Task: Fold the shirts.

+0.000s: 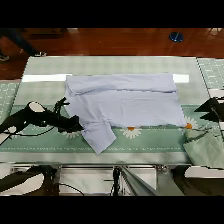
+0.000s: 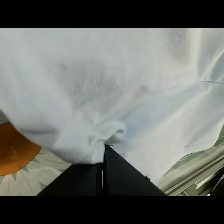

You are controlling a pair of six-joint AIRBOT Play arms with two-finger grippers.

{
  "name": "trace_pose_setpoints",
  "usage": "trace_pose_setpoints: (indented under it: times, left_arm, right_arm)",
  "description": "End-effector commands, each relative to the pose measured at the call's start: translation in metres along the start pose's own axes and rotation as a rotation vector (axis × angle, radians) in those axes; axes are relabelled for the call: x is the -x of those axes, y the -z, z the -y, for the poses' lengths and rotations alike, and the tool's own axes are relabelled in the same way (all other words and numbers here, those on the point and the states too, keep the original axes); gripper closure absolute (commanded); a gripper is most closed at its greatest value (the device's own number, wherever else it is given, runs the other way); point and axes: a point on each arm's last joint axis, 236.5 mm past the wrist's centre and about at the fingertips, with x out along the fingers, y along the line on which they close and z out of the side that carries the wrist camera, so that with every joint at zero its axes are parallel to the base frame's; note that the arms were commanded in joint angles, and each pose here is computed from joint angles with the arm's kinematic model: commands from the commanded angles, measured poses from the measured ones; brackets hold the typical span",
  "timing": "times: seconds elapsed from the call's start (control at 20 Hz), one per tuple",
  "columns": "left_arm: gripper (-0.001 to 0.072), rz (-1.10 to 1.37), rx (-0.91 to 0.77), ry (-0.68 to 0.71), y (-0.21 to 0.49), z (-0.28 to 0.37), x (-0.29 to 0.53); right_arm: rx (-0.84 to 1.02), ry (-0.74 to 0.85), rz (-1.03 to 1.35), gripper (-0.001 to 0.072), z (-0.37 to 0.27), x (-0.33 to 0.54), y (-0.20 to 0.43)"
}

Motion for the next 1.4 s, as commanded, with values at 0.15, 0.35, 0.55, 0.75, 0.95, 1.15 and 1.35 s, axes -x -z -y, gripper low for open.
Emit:
trace_pose_setpoints:
  times: [0.15,0.35,0.55,0.75,0.95,1.15,1.35]
  left_arm:
    - [0.0675,0.008,-0.009,-0.011,-0.002,-0.002,0.0]
    - [0.0676,0.007,-0.01,-0.012,-0.002,-0.003,0.0]
    - [0.0675,0.015,-0.002,-0.011,-0.004,-0.004,0.002]
    - [0.0676,0.065,-0.032,0.023,-0.02,0.005,0.026]
    - [0.0676,0.277,-0.163,0.115,-0.068,0.067,0.103]
    - [0.0676,0.462,-0.255,0.172,-0.112,0.118,0.163]
    - [0.0677,0.559,-0.229,0.162,-0.151,0.111,0.191]
  right_arm:
    - [0.064,0.087,-0.094,0.0191,-0.001,-0.046,0.005]
    - [0.069,0.124,-0.158,0.0209,-0.011,-0.069,0.01]
    - [0.091,0.122,-0.218,0.0612,-0.019,-0.074,0.021]
    - [0.165,0.015,-0.169,0.0689,-0.056,-0.052,0.026]
    - [0.291,-0.215,0.193,0.0689,-0.146,0.0,-0.014]
    - [0.347,-0.22,0.294,0.069,-0.177,0.004,-0.026]
    - [0.341,-0.225,0.498,0.0691,-0.202,0.012,-0.068]
